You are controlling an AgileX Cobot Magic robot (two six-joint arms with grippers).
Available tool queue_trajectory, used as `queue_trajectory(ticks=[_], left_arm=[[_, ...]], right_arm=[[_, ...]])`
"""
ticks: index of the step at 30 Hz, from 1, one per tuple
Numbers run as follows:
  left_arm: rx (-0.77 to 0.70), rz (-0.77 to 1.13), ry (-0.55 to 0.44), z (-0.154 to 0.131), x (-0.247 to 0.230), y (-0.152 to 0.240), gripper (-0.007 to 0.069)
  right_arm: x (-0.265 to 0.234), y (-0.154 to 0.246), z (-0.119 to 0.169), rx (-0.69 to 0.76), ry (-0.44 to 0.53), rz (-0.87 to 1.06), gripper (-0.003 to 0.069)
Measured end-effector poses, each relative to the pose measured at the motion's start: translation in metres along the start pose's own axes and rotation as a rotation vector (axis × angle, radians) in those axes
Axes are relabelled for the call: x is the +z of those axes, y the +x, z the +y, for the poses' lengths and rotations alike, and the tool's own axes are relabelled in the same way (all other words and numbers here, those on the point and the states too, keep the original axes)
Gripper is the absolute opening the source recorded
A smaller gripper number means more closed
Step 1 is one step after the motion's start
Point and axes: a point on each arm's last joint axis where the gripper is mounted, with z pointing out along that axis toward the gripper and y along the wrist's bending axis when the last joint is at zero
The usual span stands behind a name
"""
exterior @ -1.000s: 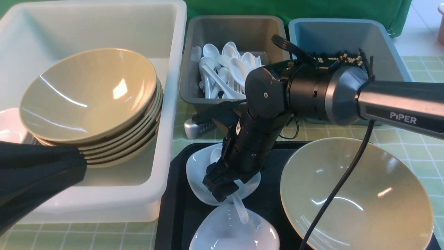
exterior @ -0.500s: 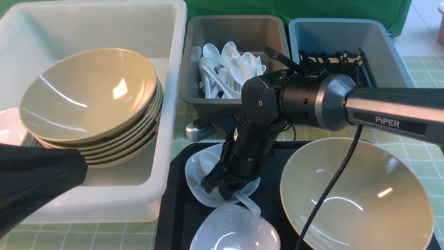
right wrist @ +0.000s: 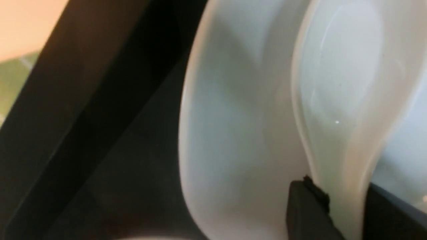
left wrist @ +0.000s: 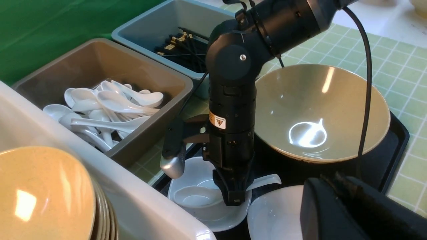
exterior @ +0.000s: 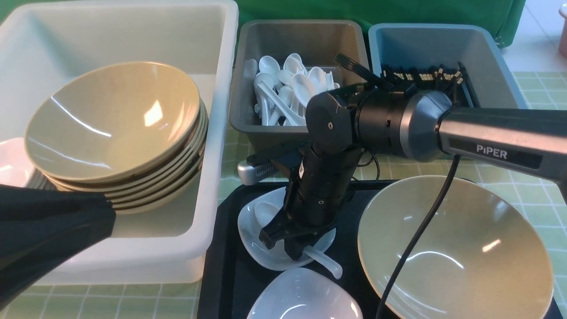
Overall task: On green table put chopsticks spoon bowls plates into blue grey white boxes.
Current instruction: 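Reach down and grasp the white spoon resting in the bowl with the right gripper, then place the white spoon into the bin of spoons with the right gripper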
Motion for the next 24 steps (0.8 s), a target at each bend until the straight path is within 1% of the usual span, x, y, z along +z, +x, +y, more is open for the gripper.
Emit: queue_trajectory(ticks=[6, 12, 17, 20, 21, 24], left_arm=[[-0.008, -0.001, -0.001, 0.000, 0.000, 0.000, -0.0001], [-0.181, 0.016, -0.007, 0.003, 0.006, -0.001, -0.0001], [-0.231, 0.074, -0.035, 0.011, 0.019, 0.001, -0.0001], [-0.238, 0.105, -0.041, 0.015, 0.028, 0.001, -0.0001], [-0.241, 0.109, -0.040, 0.015, 0.030, 0.001, -0.0001], [-0.255, 0.124, -0.044, 0.020, 0.042, 0.000, -0.0001]], right_arm=[[-0.030, -0.013, -0.006, 0.005, -0.008, -0.039, 0.0174], [-0.070, -0.027, -0.025, 0.049, -0.006, -0.162, 0.0174], [-0.089, -0.039, -0.043, 0.110, 0.000, -0.288, 0.0174], [-0.097, -0.048, -0.057, 0.160, 0.008, -0.411, 0.0174], [-0.098, -0.049, -0.059, 0.166, 0.009, -0.426, 0.0174], [-0.109, -0.059, -0.079, 0.210, 0.027, -0.571, 0.0173]])
